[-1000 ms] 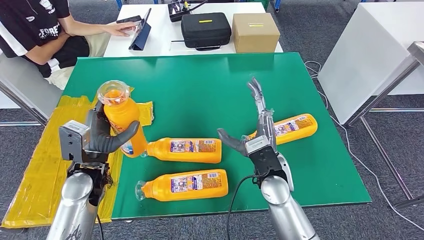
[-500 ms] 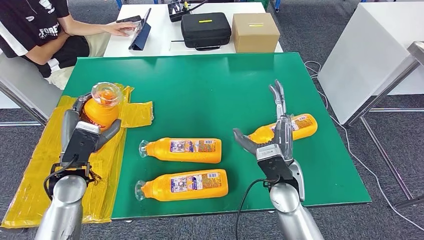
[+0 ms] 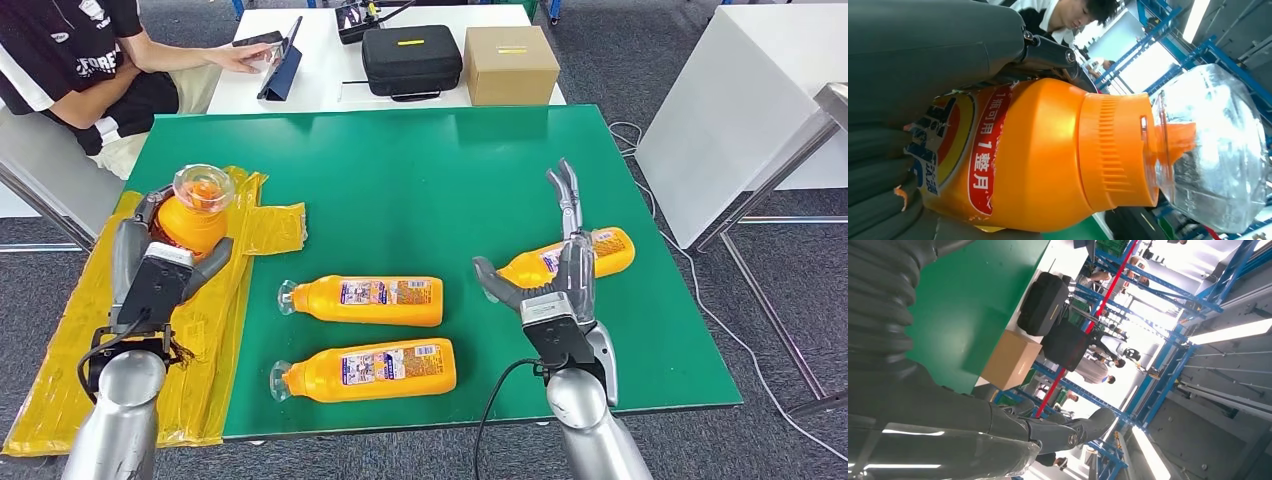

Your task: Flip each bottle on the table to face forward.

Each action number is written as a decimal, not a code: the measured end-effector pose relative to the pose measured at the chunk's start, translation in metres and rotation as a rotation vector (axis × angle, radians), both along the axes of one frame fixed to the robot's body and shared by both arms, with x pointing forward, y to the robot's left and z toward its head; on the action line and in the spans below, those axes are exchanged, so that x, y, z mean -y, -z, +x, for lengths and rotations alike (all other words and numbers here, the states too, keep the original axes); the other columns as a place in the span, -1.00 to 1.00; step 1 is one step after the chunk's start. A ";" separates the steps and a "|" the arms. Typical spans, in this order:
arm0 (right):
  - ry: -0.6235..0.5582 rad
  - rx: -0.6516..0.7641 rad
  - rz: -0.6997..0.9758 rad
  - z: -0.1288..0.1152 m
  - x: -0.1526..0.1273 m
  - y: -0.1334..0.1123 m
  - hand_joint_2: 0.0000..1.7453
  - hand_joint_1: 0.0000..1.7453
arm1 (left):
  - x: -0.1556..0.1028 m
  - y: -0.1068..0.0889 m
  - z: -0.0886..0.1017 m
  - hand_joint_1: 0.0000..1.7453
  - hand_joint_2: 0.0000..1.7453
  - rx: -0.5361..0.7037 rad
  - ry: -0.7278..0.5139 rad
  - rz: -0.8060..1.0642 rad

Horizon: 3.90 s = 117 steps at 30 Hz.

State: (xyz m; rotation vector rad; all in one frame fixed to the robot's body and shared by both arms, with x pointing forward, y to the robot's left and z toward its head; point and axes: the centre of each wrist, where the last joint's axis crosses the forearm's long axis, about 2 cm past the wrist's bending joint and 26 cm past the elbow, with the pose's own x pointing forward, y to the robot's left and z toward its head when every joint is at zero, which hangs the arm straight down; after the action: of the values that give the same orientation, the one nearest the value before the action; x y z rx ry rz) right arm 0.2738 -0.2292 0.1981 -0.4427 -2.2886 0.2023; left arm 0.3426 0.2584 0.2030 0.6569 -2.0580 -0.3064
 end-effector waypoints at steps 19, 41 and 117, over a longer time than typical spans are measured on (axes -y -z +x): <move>0.036 -0.045 -0.053 -0.009 -0.004 0.008 1.00 -1.00 | -0.029 0.095 0.009 1.00 1.00 -0.302 -0.252 0.642; 0.019 -0.073 -0.061 -0.002 -0.006 0.013 1.00 -1.00 | -0.044 0.123 0.022 -0.29 1.00 -0.463 -0.227 0.671; 0.245 -0.105 -0.360 0.005 0.014 0.017 1.00 -1.00 | -0.013 0.069 -0.037 -1.00 1.00 -0.290 0.549 -0.329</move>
State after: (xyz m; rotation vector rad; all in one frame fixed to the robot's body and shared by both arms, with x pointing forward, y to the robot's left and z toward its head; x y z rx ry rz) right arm 0.2789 -0.2427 0.1806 -0.8694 -2.0745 0.5050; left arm 0.3058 0.2712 0.1339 -0.1565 -1.9121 -0.3400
